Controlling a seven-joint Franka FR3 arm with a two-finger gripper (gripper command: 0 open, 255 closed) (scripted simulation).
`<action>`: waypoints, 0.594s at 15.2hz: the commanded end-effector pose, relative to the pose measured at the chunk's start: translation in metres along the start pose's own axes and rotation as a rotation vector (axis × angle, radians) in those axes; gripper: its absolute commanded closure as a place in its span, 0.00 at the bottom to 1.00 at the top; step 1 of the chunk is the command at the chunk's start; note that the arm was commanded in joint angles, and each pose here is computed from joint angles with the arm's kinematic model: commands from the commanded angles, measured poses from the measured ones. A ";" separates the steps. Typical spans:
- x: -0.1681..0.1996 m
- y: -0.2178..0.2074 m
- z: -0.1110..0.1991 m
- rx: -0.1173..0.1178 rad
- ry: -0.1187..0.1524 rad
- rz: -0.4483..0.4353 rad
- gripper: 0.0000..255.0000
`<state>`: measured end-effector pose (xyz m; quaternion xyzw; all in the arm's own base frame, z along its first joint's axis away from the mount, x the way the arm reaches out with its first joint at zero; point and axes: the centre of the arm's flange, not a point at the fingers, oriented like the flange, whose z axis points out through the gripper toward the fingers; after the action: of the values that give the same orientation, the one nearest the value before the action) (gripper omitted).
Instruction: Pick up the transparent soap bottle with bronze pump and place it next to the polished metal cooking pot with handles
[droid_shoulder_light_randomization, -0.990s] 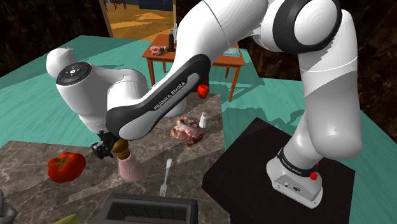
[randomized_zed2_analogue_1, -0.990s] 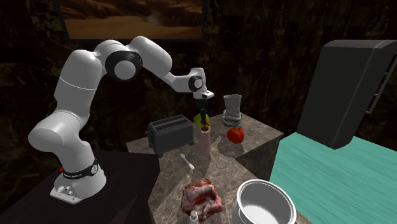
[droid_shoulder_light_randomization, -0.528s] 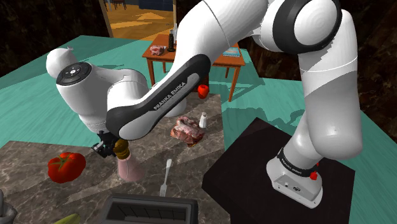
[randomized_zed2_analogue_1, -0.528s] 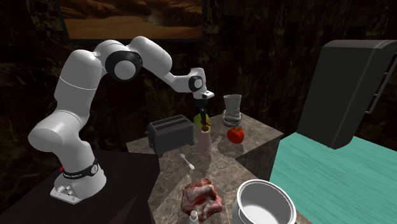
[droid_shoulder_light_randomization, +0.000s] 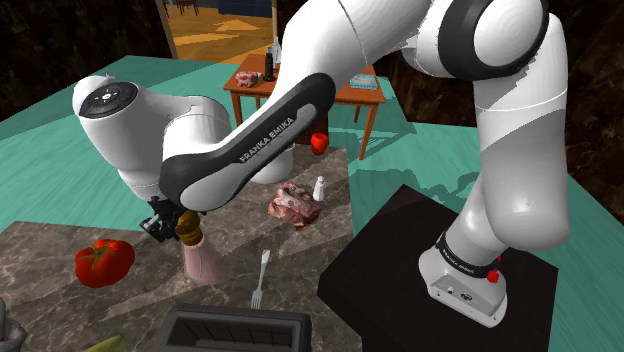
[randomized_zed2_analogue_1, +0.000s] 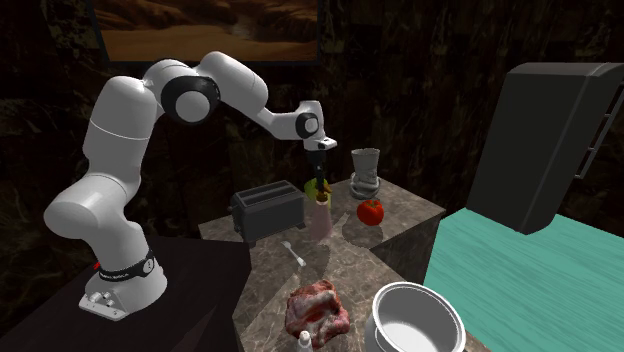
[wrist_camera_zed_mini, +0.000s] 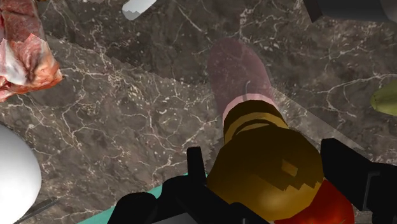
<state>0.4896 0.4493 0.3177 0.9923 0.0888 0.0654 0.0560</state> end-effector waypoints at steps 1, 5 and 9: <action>0.001 0.000 -0.010 0.000 0.000 0.000 1.00; 0.003 0.003 -0.031 0.000 0.000 0.000 1.00; 0.006 0.006 -0.052 0.000 0.000 0.000 1.00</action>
<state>0.4897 0.4490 0.3641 0.9923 0.0889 0.0654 0.0561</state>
